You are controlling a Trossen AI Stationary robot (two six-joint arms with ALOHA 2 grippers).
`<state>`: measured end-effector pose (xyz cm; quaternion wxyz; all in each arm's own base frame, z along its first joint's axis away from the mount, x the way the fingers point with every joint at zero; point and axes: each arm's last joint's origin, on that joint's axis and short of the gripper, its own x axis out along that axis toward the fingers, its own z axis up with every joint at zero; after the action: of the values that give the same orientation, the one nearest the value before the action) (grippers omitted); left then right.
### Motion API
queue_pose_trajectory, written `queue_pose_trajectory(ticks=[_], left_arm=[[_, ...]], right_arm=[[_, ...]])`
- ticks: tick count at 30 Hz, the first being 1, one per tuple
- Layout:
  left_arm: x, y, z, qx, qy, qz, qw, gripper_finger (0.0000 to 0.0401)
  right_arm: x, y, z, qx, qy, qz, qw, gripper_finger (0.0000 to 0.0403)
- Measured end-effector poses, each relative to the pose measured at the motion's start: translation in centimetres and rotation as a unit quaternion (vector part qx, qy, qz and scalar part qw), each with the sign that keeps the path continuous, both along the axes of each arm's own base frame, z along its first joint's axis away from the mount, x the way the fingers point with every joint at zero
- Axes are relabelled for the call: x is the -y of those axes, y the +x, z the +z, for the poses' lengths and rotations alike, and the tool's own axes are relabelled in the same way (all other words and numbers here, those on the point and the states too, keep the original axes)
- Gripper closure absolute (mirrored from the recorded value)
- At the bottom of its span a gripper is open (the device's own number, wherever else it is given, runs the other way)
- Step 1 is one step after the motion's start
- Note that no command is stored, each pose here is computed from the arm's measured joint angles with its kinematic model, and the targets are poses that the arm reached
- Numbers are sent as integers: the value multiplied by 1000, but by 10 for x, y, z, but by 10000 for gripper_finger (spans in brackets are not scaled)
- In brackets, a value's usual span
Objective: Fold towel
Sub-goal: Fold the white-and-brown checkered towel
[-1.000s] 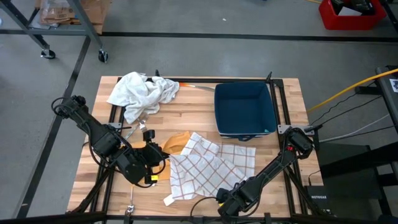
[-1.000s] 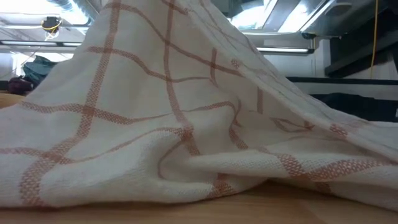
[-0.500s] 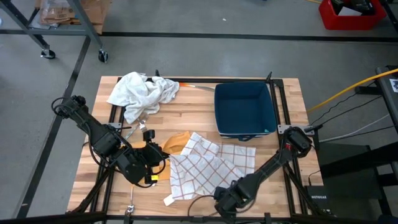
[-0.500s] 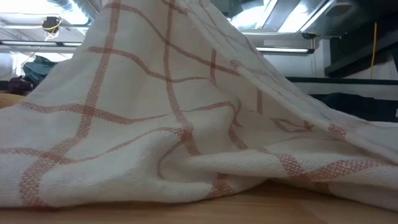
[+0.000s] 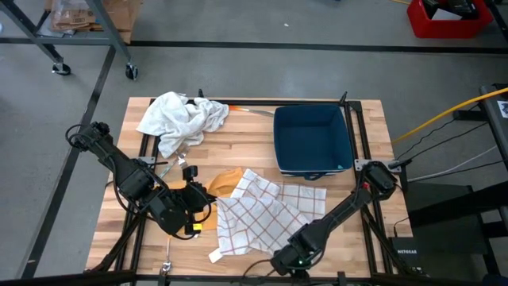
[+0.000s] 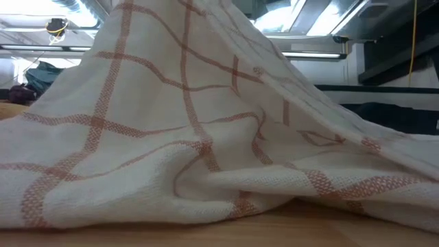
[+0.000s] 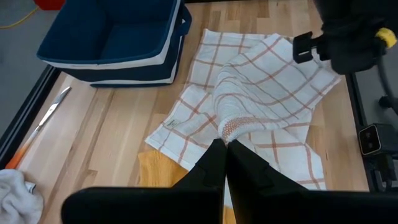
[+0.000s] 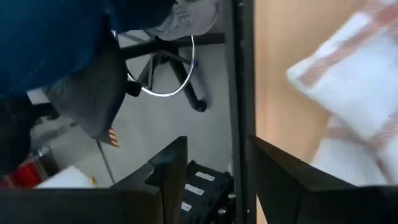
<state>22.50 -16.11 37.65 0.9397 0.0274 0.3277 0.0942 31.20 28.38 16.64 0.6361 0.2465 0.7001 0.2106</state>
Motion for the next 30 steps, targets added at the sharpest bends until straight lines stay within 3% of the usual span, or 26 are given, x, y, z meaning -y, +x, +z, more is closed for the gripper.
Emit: queue_pose_trajectory(ticks=[10,18,30], left_arm=[[0,0,0,0,0,1,1000,401],[0,0,0,0,0,1,1000,401],[0,0,0,0,0,1,1000,401]], right_arm=[[-5,9,16,135,-67,24,988,237],[6,5,30,166,-208,81,961,237],[-3,-2,28,198,-209,152,946,237]])
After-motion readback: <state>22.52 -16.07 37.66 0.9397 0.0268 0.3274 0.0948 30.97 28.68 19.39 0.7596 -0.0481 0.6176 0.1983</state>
